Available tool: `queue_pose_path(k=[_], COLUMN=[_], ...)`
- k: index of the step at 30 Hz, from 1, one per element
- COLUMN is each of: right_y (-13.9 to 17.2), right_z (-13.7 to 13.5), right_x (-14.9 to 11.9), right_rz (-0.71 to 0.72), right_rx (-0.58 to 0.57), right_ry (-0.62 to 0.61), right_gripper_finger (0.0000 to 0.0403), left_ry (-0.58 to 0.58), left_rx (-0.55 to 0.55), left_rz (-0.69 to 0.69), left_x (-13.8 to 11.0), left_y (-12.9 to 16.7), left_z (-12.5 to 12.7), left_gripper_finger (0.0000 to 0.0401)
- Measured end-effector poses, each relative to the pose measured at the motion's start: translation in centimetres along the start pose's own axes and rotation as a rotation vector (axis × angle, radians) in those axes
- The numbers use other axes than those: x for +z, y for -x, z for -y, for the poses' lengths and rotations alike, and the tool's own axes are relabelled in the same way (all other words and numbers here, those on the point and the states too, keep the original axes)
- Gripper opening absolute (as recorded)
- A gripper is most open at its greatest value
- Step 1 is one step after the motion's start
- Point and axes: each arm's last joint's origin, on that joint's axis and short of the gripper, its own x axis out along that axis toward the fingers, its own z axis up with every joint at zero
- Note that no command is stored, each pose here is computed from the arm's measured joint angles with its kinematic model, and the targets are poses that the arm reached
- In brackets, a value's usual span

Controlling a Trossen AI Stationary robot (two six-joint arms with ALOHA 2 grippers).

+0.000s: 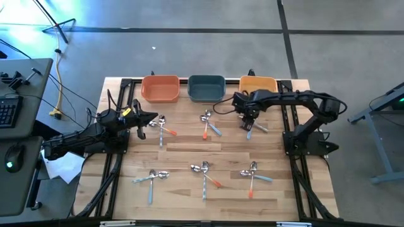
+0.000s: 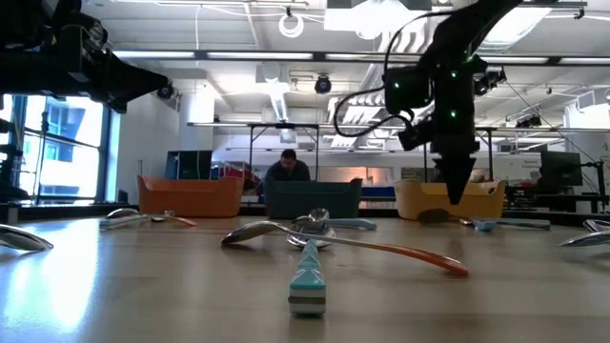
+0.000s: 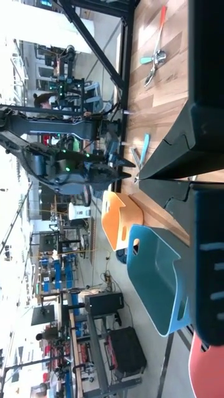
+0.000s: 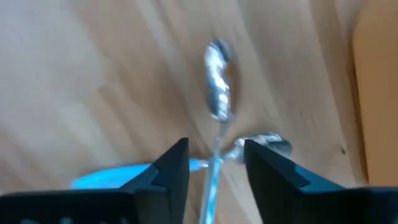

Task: Sort silverware by color (type)
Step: Put the white spoon into the blue bin

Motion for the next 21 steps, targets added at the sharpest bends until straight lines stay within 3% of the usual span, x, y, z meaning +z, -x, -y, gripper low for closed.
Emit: queue_pose_path(k=[4, 9, 15, 21], right_y=[-1.2, -2.1, -2.6, -2.6], right_z=[0.2, 0.5, 0.3, 0.2], right_x=[-0.6, -1.1, -0.8, -0.8], right_rz=[0.008, 0.012, 0.074, 0.079], right_rx=[-0.038, -0.132, -0.092, -0.066], right_ry=[-0.019, -0.037, -0.028, -0.050], right_gripper_finger=[0.0165, 0.0135, 0.0091, 0.0104], left_ry=[0.008, 0.007, 0.008, 0.016], left_rx=[0.000, 0.000, 0.000, -0.001], left_rz=[0.000, 0.000, 0.001, 0.002], left_x=[0.0, 0.0, 0.0, 0.0], left_y=[0.0, 0.0, 0.0, 0.0], left_z=[0.0, 0.0, 0.0, 0.0], left_gripper_finger=[0.0003, 0.0003, 0.0003, 0.0003])
